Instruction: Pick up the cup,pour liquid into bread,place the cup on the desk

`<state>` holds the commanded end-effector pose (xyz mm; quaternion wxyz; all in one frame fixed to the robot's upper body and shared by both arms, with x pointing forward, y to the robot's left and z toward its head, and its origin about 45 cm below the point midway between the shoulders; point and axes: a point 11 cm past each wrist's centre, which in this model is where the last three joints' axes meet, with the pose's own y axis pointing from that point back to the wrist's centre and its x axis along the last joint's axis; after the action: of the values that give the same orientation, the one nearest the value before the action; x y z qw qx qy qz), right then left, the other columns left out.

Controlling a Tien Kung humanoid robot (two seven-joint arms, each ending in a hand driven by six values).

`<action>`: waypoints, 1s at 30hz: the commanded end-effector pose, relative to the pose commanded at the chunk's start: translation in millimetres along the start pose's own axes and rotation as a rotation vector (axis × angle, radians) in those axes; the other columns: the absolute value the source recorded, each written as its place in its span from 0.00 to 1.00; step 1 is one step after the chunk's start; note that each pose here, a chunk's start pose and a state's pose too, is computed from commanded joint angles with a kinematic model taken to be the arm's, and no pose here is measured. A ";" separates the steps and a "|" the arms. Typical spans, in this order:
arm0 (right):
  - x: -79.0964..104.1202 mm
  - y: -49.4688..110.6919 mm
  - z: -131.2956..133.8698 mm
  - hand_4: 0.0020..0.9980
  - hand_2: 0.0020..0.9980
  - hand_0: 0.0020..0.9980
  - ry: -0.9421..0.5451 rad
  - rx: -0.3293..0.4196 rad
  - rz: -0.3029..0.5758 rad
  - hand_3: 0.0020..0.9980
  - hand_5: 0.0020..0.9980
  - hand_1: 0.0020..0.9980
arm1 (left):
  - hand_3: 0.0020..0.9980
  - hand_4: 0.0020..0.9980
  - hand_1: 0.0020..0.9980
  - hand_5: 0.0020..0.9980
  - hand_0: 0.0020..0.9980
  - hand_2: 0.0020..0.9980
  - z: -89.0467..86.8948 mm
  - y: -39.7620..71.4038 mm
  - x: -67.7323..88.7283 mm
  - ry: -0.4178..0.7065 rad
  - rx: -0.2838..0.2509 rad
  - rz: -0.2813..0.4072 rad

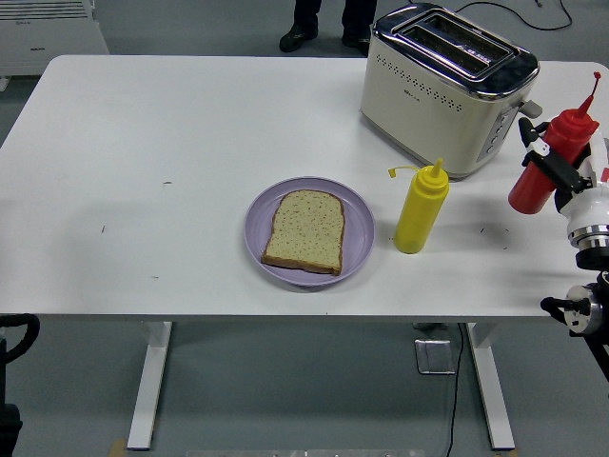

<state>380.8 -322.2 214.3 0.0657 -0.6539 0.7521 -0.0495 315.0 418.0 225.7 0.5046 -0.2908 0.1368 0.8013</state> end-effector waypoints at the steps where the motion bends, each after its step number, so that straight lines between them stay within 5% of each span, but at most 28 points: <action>1: -0.1 0.6 1.0 0.77 0.22 0.07 0.000 0.000 0.002 0.30 0.25 0.10 | 0.67 0.65 0.74 1.00 0.72 0.74 -0.1 0.0 0.0 0.000 0.000 0.000; 30: -16.6 14.4 39.8 0.76 0.23 0.09 0.005 -0.063 0.011 0.31 0.25 0.11 | 0.67 0.65 0.74 1.00 0.72 0.74 -2.0 1.3 0.3 -0.004 0.007 -0.001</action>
<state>375.5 -303.3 173.3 0.0437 -0.6512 0.7572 -0.0273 314.4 416.6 223.8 0.5065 -0.2874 0.1382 0.8011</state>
